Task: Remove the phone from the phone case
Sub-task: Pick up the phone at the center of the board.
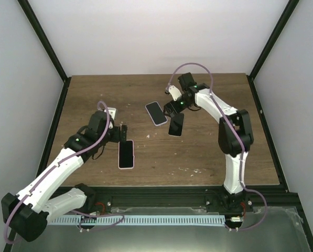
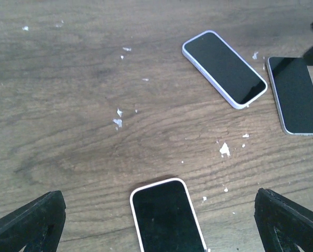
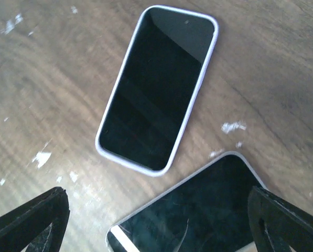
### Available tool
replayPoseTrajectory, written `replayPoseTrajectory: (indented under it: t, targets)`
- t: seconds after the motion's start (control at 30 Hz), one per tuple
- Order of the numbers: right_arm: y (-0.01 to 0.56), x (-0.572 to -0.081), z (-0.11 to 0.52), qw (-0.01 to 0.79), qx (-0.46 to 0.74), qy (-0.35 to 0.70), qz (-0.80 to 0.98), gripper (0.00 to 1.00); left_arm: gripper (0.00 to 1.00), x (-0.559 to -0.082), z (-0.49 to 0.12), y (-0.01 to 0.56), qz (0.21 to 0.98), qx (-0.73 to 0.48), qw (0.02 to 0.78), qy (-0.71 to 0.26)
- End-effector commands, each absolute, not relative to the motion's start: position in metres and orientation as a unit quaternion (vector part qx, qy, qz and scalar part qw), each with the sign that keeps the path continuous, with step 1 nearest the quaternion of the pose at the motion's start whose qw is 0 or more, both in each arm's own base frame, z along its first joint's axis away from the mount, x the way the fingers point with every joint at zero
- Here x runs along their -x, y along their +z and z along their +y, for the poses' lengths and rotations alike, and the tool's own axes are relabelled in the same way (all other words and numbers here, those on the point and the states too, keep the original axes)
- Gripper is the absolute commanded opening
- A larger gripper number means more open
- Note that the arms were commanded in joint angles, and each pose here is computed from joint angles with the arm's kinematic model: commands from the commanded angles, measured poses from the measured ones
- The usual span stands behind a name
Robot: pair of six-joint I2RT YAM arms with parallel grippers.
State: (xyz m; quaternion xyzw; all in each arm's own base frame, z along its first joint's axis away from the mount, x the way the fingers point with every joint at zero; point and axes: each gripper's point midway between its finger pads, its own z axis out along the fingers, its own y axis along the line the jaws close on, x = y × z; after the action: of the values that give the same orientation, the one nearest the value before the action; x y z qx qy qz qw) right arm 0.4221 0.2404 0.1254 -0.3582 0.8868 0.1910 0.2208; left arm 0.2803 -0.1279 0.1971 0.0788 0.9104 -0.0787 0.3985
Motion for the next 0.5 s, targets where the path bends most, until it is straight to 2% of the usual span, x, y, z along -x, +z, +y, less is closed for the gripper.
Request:
replayPoseTrajectory:
  t: [0.0, 0.27, 0.47]
  targets:
    - [0.107, -0.443, 0.257, 0.21, 0.345, 0.176, 0.898, 0.94, 1.0, -0.286, -0.121, 0.217, 0.892, -0.077, 0.439, -0.069]
    - [0.07, -0.491, 0.294, 0.184, 0.331, 0.206, 0.902, 1.0, 1.0, -0.285, -0.118, 0.214, 0.894, -0.081, 0.437, -0.058]
    - [0.037, -0.488, 0.324, 0.168, 0.36, 0.211, 0.893, 1.0, 0.99, -0.285, -0.118, 0.213, 0.893, -0.083, 0.438, -0.054]
